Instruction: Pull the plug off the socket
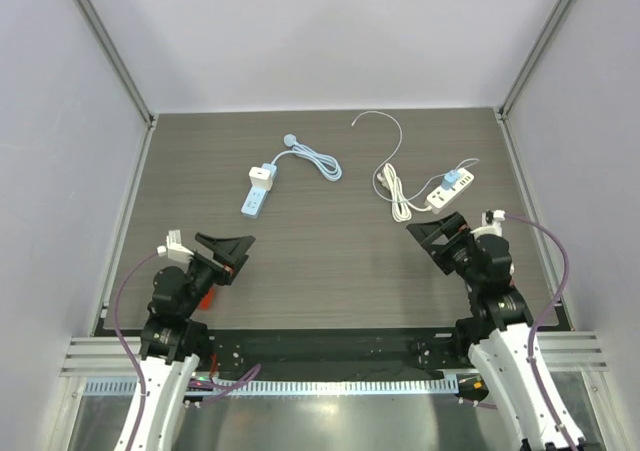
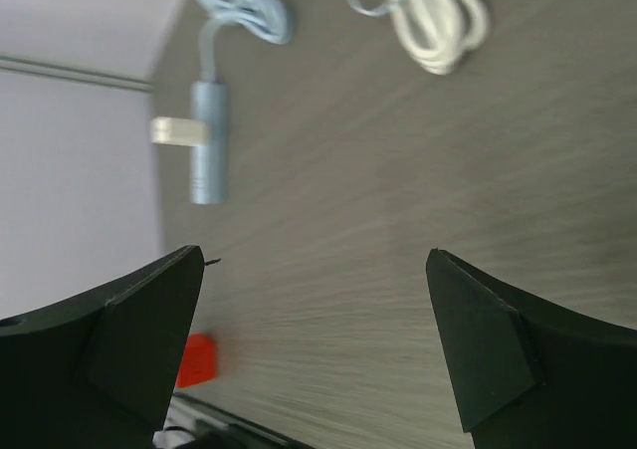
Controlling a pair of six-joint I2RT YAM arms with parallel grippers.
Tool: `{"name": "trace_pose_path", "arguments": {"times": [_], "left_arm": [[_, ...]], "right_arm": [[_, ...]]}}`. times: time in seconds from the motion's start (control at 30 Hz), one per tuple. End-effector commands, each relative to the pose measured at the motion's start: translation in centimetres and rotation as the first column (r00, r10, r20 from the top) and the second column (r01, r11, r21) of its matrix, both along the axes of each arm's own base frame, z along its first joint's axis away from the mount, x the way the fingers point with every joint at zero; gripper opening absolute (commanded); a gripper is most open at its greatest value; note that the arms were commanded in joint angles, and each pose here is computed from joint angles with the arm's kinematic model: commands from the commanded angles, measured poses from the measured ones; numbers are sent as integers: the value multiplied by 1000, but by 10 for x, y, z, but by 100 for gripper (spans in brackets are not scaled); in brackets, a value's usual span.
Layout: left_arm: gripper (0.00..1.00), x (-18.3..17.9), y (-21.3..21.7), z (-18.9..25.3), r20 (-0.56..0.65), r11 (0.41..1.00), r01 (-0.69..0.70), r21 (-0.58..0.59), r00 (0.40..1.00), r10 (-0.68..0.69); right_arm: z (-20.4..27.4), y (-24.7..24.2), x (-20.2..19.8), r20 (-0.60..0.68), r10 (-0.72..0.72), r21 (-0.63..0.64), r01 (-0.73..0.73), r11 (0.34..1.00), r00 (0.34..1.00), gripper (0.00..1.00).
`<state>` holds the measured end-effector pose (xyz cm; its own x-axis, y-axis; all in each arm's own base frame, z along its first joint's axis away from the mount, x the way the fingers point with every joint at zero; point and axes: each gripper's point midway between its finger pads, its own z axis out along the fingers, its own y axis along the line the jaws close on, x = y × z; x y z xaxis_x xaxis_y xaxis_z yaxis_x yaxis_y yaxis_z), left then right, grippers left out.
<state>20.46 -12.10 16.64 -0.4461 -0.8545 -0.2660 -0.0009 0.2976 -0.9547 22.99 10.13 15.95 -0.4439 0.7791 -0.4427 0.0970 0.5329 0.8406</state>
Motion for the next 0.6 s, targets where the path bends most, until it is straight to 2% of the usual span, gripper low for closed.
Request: {"name": "trace_pose_path", "arguments": {"times": [0.0, 0.07, 0.13, 0.2, 0.27, 0.3, 0.4, 0.43, 0.47, 0.5, 0.53, 0.57], "left_arm": [[100, -7, 3, 7, -49, 1000, -6, 15, 999, 7], [100, -14, 0, 17, 16, 998, 32, 59, 999, -33], [100, -12, 18, 19, -15, 994, -83, 73, 996, 85], [100, -15, 41, 29, -7, 973, -216, 76, 976, 217], [100, -15, 51, 31, -25, 958, -262, 112, 963, 267], [100, -14, 57, 32, -44, 945, -271, 184, 958, 283], [100, -22, 76, 34, -114, 898, -316, 306, 924, 364], [100, -22, 93, 27, -155, 849, -366, 381, 880, 449], [100, -34, 104, 11, -234, 814, -346, 467, 839, 491], [100, -36, 112, 31, -216, 788, -365, 495, 827, 518], [100, -32, 121, 24, -249, 734, -309, 604, 803, 542], [100, -34, 123, 21, -280, 715, -263, 648, 790, 545]], "right_arm": [[-41, -26, -6, -170, -26, -271, -21, 962, 985, 100], [-38, -20, -6, -203, 36, -290, -95, 952, 979, 100], [-34, -7, -11, -218, 125, -268, -183, 946, 968, 100], [-29, -2, -11, -199, 157, -250, -205, 946, 967, 100], [-23, 7, -12, -135, 220, -240, -248, 939, 966, 100], [-17, 10, -13, -98, 237, -235, -254, 938, 967, 100], [-11, 21, -14, -43, 308, -220, -310, 925, 950, 100], [-11, 23, -14, -43, 330, -229, -331, 915, 943, 100], [-10, 29, -18, -38, 369, -220, -368, 904, 929, 100], [-9, 31, -19, -33, 387, -220, -385, 896, 921, 100], [-7, 33, -19, -25, 402, -223, -397, 890, 915, 100], [-5, 34, -20, -14, 414, -233, -406, 884, 910, 100]]}}
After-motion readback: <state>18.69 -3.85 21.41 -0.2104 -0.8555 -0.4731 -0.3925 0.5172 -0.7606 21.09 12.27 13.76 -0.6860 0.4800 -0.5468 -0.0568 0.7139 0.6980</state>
